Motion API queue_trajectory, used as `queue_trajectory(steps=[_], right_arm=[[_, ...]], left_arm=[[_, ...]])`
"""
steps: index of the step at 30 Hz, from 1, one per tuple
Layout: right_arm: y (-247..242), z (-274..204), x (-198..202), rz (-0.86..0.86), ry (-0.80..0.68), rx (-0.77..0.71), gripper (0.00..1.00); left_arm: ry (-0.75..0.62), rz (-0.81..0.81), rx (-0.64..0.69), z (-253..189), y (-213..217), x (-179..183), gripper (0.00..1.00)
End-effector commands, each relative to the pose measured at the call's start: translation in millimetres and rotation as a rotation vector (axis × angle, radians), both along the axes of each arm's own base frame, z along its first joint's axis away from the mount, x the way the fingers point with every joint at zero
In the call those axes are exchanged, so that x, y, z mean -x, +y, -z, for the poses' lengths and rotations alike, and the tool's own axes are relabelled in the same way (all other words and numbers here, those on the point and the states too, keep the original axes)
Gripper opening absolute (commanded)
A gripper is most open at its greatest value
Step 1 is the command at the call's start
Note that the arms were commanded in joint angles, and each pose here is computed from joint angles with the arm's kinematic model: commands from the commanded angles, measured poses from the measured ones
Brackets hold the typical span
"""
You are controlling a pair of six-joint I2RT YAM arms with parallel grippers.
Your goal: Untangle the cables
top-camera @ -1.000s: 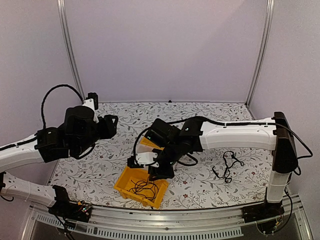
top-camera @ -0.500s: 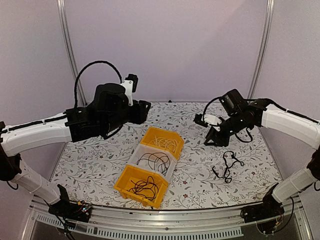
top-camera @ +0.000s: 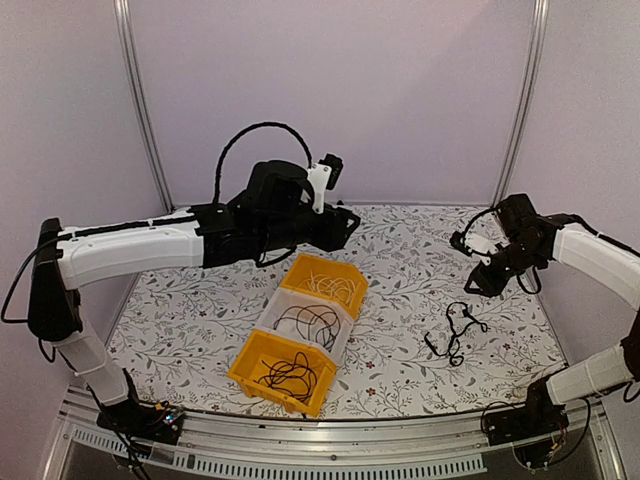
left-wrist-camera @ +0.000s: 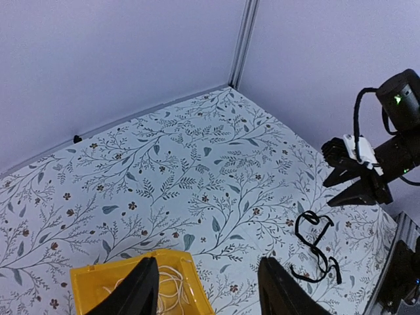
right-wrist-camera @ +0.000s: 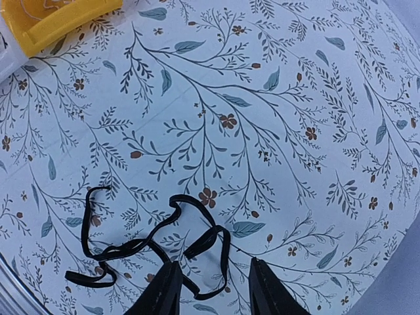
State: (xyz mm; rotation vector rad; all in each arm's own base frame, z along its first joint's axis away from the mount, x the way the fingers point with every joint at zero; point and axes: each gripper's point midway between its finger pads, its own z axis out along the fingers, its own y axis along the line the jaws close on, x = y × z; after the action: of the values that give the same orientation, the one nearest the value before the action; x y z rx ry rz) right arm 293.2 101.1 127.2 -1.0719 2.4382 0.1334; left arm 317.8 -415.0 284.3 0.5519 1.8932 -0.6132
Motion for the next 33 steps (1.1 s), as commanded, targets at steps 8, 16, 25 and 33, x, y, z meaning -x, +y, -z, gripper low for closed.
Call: queue_trajectory(steps=[8,16,25,33], right_arm=[[58,47,68,-0.303,0.212,-0.033,0.44],[73,90,72,-0.326,0.291,0.032,0.46],[87,122,79,-0.339,0.356,0.06,0.46],[77,159,68,-0.261,0.308,0.225,0.0]], left_arm=[[0.008,0.021,0.046,-11,-4,9,0.55],[0.028,-0.023,0.046,-4,11,11,0.55],[0.029,-0.033,0.026,0,15,12,0.55],[0.015,-0.03,0.009,1,12,8,0.55]])
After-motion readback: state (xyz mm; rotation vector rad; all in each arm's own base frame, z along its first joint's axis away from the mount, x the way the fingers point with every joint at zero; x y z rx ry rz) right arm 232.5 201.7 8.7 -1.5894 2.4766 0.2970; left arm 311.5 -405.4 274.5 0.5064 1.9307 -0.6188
